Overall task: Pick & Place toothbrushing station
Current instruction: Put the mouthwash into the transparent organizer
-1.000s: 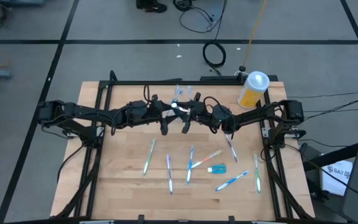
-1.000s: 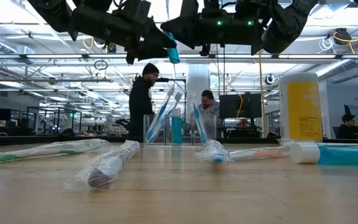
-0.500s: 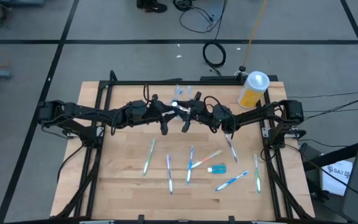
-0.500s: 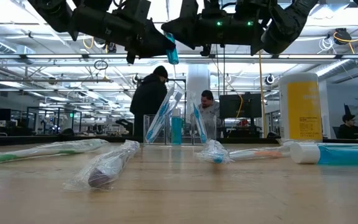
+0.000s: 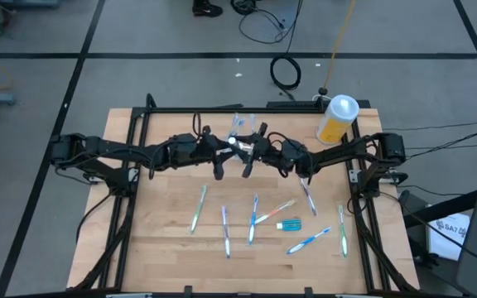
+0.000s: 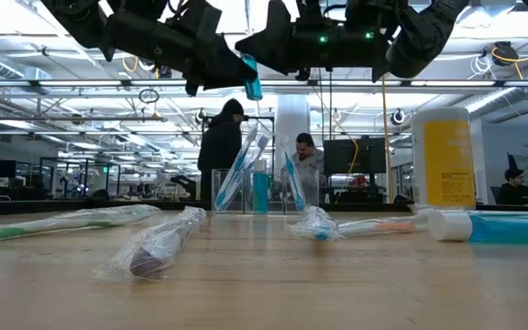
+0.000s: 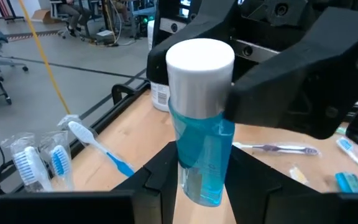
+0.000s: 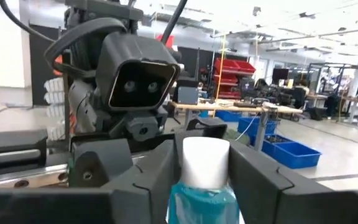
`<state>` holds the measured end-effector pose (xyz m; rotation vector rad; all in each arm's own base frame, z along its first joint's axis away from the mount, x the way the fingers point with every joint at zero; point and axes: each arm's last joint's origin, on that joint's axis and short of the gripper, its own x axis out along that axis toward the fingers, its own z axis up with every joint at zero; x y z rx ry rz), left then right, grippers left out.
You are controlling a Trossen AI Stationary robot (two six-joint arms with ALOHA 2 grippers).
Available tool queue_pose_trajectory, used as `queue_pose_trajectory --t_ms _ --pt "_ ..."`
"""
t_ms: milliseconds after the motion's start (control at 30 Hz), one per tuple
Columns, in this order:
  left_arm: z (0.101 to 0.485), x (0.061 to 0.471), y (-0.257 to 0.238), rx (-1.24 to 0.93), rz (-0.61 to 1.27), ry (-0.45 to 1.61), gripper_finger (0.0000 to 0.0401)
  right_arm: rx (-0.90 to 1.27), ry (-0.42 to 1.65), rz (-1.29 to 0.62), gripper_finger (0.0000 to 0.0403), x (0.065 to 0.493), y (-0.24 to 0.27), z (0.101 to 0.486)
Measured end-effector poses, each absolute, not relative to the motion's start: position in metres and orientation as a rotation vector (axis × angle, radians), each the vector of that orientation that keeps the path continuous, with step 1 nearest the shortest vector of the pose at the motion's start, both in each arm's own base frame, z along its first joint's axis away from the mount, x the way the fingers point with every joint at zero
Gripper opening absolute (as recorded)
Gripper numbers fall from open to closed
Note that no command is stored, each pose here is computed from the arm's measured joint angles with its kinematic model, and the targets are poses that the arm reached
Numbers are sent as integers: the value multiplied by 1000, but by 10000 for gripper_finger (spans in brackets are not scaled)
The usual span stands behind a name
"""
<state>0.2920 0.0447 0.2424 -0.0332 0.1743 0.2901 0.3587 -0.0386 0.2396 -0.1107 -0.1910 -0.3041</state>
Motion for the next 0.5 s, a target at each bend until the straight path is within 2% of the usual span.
queue_pose_trajectory --t_ms 267,500 --pt "238 291 45 2 290 231 115 -56 -106 -319 199 355 -49 238" --pt "228 288 45 77 285 344 115 14 -42 -259 216 345 -53 250"
